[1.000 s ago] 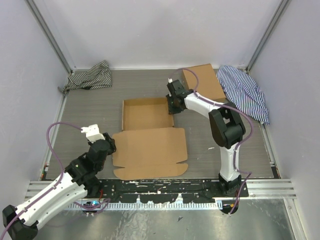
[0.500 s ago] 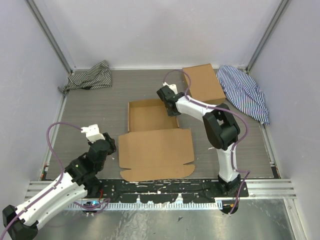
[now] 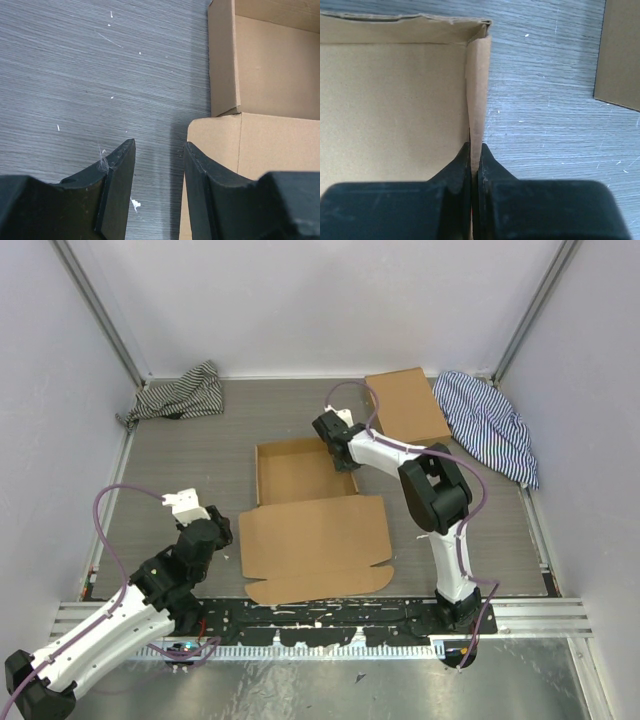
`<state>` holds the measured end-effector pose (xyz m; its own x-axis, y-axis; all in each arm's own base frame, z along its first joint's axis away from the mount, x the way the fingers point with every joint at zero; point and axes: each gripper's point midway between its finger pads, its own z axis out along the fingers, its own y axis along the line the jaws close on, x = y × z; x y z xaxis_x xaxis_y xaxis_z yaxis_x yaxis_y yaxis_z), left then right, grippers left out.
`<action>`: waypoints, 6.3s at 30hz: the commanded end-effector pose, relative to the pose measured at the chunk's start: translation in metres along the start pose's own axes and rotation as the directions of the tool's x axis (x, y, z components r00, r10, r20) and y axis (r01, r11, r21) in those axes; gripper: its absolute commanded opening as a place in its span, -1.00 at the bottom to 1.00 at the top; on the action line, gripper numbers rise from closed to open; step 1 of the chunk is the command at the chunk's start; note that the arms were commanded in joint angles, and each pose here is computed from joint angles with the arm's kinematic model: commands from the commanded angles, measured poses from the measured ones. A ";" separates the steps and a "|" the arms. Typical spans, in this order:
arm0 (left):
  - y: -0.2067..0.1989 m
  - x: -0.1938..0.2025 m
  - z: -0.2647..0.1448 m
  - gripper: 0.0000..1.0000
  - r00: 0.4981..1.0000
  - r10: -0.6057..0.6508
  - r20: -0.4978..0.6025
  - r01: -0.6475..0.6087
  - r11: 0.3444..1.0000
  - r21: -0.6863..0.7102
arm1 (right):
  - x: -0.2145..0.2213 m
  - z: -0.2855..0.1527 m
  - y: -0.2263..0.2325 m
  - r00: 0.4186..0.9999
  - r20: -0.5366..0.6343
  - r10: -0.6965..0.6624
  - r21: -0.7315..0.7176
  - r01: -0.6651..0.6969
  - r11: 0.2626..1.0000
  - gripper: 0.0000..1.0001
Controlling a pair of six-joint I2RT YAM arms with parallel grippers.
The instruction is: Fold the paper box
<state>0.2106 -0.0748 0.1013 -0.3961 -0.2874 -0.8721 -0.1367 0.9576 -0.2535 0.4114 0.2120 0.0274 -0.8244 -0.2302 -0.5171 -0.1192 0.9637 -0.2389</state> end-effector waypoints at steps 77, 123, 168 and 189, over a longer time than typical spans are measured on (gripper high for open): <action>-0.002 -0.002 0.001 0.00 1.000 -0.016 0.012 0.016 1.000 0.006 | -0.124 -0.053 0.132 0.740 0.512 -0.435 -0.471 0.666 0.578 0.46; -0.003 -0.002 0.000 -0.01 1.000 -0.025 0.016 0.025 1.000 0.016 | 0.054 -0.149 0.137 0.937 -0.264 0.227 -0.526 -0.337 0.781 -0.31; -0.002 -0.001 0.001 -0.01 1.000 -0.023 0.013 0.023 1.000 0.008 | -0.107 -0.085 0.210 0.801 0.536 -0.268 -0.535 0.568 0.626 0.10; -0.001 -0.002 0.001 0.00 1.000 -0.026 0.016 0.026 1.000 0.002 | 0.060 -0.114 0.050 0.995 -0.046 0.088 -0.403 -0.099 0.910 -0.14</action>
<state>0.2110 -0.0768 0.1031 -0.3925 -0.2991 -0.8698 -0.1315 0.9542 -0.2689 0.3267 0.2741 0.0658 -0.7654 -0.3585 -0.5345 -0.4640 0.8829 0.0722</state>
